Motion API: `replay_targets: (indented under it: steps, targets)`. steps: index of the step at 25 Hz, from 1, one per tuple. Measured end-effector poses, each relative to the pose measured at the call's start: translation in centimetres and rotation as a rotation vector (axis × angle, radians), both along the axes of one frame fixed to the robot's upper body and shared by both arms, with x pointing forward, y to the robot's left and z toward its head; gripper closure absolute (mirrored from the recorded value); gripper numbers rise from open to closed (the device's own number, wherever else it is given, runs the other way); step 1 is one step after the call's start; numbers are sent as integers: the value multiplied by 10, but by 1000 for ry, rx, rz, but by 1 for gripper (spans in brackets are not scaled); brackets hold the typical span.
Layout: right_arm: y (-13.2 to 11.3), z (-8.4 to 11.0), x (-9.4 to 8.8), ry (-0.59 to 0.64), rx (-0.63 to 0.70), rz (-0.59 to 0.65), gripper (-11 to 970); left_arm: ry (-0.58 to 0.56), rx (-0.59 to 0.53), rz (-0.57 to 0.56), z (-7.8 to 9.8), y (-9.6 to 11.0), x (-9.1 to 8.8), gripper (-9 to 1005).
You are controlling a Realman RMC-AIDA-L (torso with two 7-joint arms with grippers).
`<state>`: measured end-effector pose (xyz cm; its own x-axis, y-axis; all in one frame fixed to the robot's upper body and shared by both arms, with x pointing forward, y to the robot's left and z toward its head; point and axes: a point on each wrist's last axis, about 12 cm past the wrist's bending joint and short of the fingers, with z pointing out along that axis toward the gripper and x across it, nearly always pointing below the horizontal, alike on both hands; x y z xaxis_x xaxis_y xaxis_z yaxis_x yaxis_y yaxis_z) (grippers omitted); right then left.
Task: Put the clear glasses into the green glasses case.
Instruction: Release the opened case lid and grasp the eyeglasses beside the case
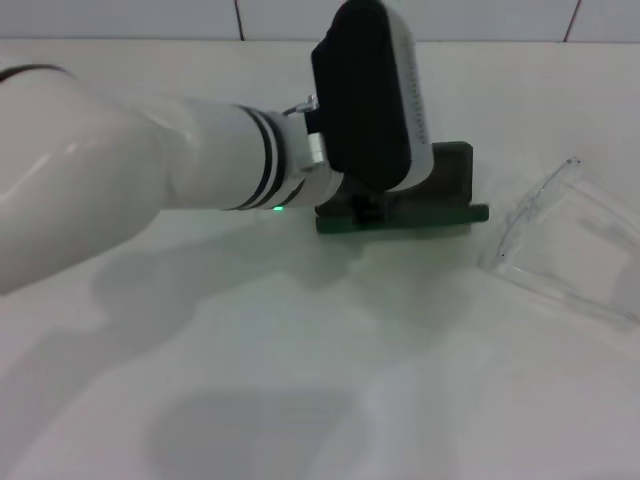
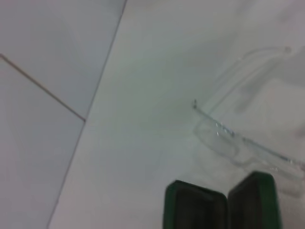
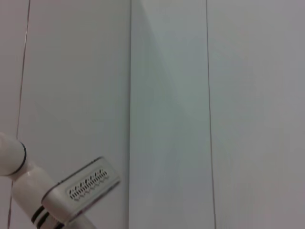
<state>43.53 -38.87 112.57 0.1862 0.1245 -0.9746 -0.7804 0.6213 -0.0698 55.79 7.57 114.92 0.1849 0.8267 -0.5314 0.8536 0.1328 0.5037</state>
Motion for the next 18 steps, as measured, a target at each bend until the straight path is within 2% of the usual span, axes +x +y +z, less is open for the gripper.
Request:
replay_targets:
  steps: [6, 7, 13, 18]
  targets:
    - [1, -1, 0, 8, 0, 9, 86, 5, -4, 17, -14, 2, 0, 835]
    - [1, -1, 0, 11, -1, 11, 86, 5, -3, 16, -20, 1, -1, 855]
    - [3, -3, 0, 20, 7, 20, 86, 26, 5, 3, -34, -2, -7, 966]
    - [4, -4, -1, 21, 9, 21, 87, 67, -10, 0, -39, -3, -12, 966]
